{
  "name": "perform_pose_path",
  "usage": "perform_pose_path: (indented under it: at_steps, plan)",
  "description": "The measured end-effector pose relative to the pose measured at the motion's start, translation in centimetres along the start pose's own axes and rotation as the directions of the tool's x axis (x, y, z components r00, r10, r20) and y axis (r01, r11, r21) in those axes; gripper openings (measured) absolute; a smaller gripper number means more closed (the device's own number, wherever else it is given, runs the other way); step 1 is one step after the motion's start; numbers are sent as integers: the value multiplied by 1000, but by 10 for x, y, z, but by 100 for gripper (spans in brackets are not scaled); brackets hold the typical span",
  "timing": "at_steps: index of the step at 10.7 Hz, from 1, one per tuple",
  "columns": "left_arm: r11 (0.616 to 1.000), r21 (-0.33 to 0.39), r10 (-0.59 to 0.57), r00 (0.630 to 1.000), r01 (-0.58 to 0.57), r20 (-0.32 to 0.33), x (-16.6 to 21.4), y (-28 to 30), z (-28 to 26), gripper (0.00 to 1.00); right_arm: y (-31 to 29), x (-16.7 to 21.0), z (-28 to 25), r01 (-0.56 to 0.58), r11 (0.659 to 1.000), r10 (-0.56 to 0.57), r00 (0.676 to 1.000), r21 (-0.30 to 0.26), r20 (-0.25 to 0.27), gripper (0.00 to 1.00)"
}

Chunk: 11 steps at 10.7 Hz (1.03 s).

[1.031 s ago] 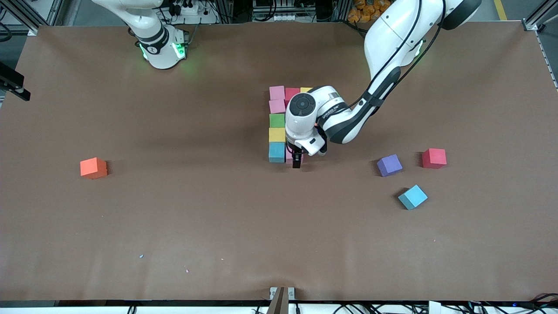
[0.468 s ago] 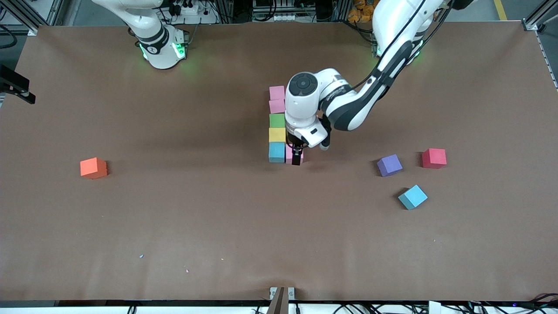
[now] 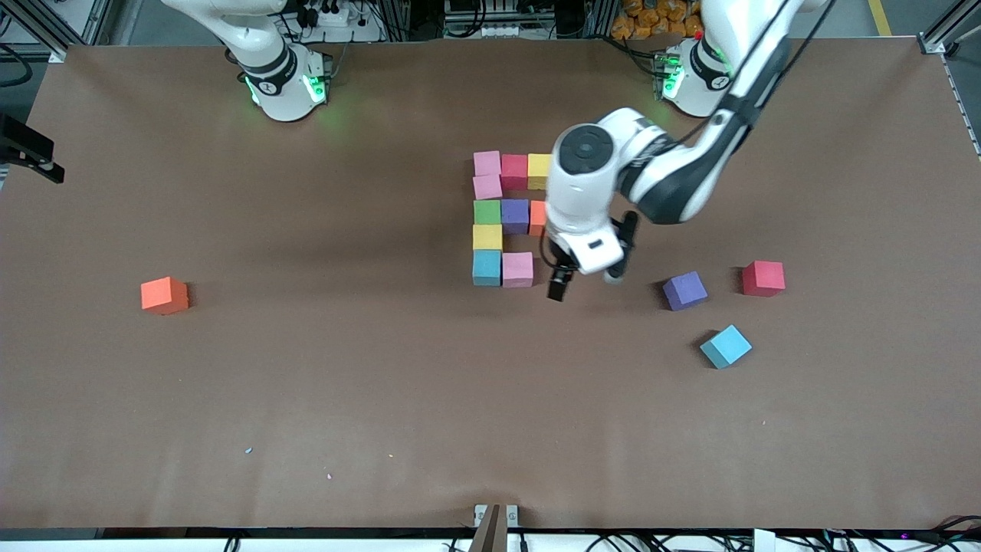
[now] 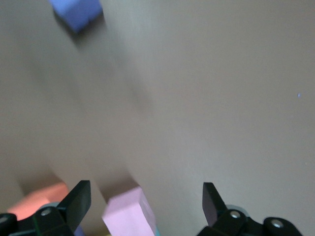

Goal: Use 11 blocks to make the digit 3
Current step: 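Open the left gripper and move it to the loose cyan cube, then grasp the cyan cube with the left gripper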

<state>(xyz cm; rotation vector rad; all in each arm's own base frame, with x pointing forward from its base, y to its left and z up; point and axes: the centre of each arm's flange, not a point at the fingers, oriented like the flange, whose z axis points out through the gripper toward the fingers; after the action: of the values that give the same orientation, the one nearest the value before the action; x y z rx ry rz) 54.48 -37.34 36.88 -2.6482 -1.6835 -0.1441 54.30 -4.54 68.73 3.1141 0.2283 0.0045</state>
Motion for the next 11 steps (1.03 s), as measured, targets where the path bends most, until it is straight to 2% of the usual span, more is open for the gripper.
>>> perform_pose_path:
  at_steps: [3,5,7,11]
  plan:
    - [979,68,194,981,-193,-10,71,-2,-15,100,-7,-1,-10,12,1000,-12,1000,-4,-22,100]
    - [926,110,362,932,-361,12,111,-5,-8,100,-12,0,-9,19,1000,-19,1000,8,-22,100]
    - [881,128,454,890,-455,34,166,-10,-5,100,-14,2,-5,-10,999,11,1000,33,-18,100]
    - [749,133,644,761,-649,84,276,-32,-8,100,-15,1,-3,-32,999,32,999,38,-2,100]
